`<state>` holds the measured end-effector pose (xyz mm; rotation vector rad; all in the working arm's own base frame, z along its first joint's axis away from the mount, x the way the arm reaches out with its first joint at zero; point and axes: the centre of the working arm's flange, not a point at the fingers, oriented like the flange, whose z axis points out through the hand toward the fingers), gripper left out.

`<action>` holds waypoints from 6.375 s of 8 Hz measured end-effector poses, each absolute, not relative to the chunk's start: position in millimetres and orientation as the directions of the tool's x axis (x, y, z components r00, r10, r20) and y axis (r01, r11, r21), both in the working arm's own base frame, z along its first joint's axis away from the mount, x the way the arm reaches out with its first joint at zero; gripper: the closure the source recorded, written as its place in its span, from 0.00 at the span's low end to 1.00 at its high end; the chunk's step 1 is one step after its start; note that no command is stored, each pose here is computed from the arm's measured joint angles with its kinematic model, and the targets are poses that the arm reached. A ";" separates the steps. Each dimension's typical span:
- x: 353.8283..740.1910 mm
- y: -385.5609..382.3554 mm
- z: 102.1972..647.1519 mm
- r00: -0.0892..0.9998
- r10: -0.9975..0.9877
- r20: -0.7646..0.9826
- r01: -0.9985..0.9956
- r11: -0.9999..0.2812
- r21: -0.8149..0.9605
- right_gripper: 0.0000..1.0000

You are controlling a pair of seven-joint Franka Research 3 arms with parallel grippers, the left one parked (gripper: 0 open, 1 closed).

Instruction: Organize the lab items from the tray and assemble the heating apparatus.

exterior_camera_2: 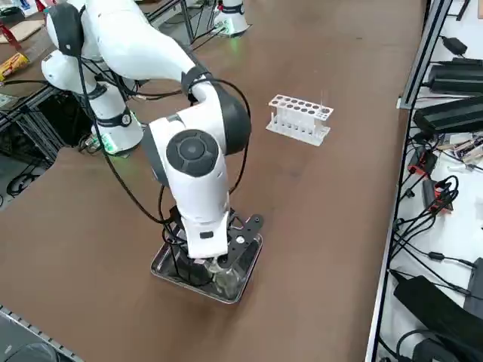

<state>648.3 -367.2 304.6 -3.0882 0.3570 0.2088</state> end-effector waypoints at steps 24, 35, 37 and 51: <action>584.8 -27.4 272.4 0.967 -0.221 -0.127 -0.231 -0.971 -0.067 0.39; 547.2 -277.0 387.2 0.888 -0.459 -0.018 -0.459 -0.888 -0.025 0.22; 528.5 -303.3 367.1 0.839 -0.542 0.047 -0.539 -0.840 -0.062 0.27; 484.4 -355.0 290.3 0.669 -0.738 0.089 -0.697 -0.664 -0.270 0.40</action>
